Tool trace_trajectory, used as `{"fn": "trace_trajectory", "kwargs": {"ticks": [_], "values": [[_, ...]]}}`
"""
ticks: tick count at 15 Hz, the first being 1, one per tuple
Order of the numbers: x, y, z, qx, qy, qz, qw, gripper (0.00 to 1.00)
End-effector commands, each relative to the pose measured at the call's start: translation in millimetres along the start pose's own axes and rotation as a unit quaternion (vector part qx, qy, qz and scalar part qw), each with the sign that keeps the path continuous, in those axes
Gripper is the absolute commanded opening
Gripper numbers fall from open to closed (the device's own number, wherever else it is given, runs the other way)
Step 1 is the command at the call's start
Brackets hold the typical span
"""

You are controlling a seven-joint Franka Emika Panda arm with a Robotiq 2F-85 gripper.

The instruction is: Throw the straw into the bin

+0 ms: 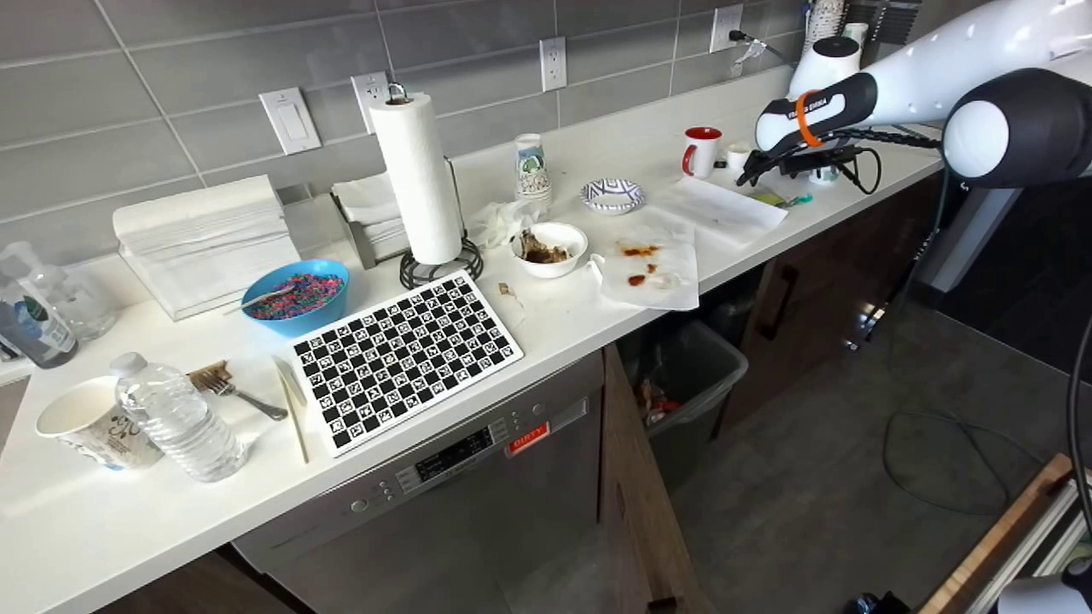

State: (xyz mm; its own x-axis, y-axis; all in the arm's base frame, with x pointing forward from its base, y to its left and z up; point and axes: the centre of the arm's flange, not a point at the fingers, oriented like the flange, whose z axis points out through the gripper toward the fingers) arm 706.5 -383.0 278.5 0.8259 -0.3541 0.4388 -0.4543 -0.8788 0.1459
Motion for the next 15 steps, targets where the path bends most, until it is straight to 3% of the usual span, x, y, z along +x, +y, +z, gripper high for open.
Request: {"fn": "trace_trajectory", "kwargs": {"ticks": [1, 5, 7, 9, 15], "values": [[-3.3, 7.1, 15.9, 0.009, 0.022, 0.007, 0.9997, 1.0], [-5.5, 8.7, 23.8, 0.012, 0.027, 0.016, 0.9994, 0.97], [-6.3, 9.0, 25.8, 0.014, 0.023, 0.015, 0.9995, 0.73], [-7.0, 8.7, 27.4, 0.015, 0.021, 0.015, 0.9996, 0.63], [-7.6, 8.7, 28.0, 0.018, 0.02, 0.015, 0.9995, 0.15]]}}
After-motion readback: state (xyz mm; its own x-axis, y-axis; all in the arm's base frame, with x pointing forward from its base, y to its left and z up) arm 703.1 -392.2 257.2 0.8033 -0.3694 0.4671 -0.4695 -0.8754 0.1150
